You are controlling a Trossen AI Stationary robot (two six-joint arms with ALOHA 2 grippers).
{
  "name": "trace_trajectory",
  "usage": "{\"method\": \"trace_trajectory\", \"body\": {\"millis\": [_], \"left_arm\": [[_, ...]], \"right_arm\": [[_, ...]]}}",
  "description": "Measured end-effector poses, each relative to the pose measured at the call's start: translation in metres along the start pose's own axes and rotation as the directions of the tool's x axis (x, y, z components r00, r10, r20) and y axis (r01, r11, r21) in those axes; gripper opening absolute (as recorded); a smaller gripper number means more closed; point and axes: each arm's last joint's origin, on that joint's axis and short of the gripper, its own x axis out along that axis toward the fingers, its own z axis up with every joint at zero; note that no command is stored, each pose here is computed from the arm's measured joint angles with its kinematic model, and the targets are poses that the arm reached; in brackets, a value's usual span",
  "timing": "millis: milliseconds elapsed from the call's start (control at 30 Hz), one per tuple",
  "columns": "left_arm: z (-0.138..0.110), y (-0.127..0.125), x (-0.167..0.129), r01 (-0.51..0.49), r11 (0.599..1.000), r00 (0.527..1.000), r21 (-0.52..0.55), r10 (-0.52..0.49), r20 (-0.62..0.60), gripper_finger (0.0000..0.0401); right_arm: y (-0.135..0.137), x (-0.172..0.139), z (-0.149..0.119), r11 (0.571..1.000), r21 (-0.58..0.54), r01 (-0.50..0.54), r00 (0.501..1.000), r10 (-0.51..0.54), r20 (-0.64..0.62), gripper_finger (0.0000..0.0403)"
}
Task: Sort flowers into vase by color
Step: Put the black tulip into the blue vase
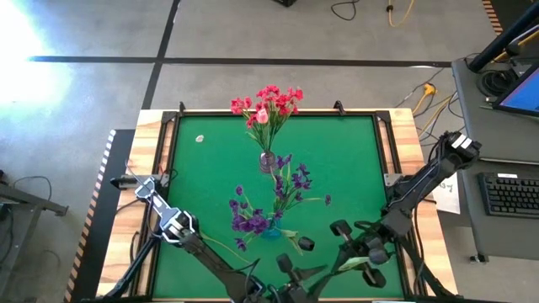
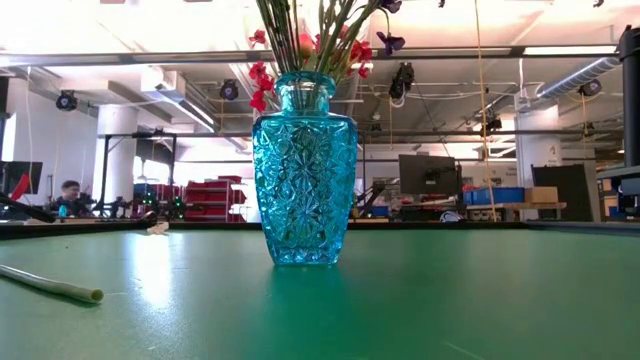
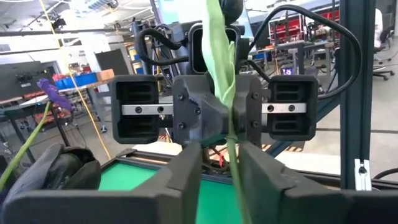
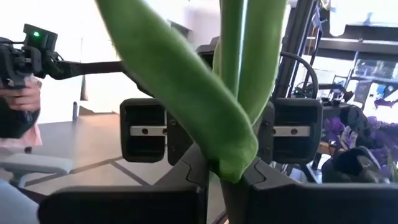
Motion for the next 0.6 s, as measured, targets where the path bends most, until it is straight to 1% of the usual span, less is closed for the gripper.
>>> {"method": "trace_trajectory", "body": {"millis": [133, 233, 300, 367, 400, 433, 500, 533, 567, 600], "left_arm": [[0.006, 0.001, -0.004, -0.004, 1.0, 1.0, -0.001, 0.004, 0.0, 0.0132], [0.013, 0.003, -0.008, 0.011, 1.0, 1.0, 0.003, -0.011, 0.006, 0.0144], [0.022, 0.004, -0.011, 0.086, 0.996, 0.996, 0.019, -0.086, 0.026, 0.0143], [0.032, 0.006, -0.014, 0.218, 0.974, 0.974, 0.054, -0.22, 0.046, 0.0135], [0.037, 0.006, -0.016, 0.302, 0.95, 0.951, 0.079, -0.306, 0.048, 0.013], [0.041, 0.008, -0.017, 0.391, 0.913, 0.917, 0.115, -0.398, 0.035, 0.0125], [0.046, 0.012, -0.021, 0.562, 0.806, 0.822, 0.185, -0.569, -0.023, 0.0114], [0.048, 0.015, -0.022, 0.619, 0.758, 0.781, 0.206, -0.621, -0.06, 0.0108], [0.05, 0.02, -0.023, 0.65, 0.726, 0.756, 0.224, -0.646, -0.103, 0.0101], [0.053, 0.025, -0.022, 0.661, 0.711, 0.748, 0.24, -0.648, -0.141, 0.0094]], "right_arm": [[-0.002, -0.003, 0.006, 0.998, 0.058, 0.001, 1.0, -0.001, 0.003, 0.0019], [-0.004, -0.009, 0.011, 0.993, 0.117, -0.006, 0.999, 0.011, -0.046, 0.0018], [-0.006, -0.015, 0.014, 0.987, 0.16, -0.003, 0.994, 0.021, -0.107, 0.0018], [-0.009, -0.02, 0.021, 0.981, 0.193, 0.021, 0.982, 0.016, -0.187, 0.0018], [-0.01, -0.023, 0.023, 0.98, 0.198, 0.033, 0.972, 0.015, -0.233, 0.0018], [-0.011, -0.026, 0.026, 0.979, 0.201, 0.044, 0.96, 0.014, -0.279, 0.0018], [-0.014, -0.03, 0.032, 0.976, 0.209, 0.053, 0.934, 0.025, -0.356, 0.0018], [-0.014, -0.033, 0.034, 0.974, 0.217, 0.058, 0.92, 0.032, -0.39, 0.0018], [-0.015, -0.035, 0.036, 0.974, 0.22, 0.061, 0.911, 0.036, -0.411, 0.0018], [-0.016, -0.036, 0.039, 0.973, 0.222, 0.063, 0.905, 0.038, -0.424, 0.0018]]}}
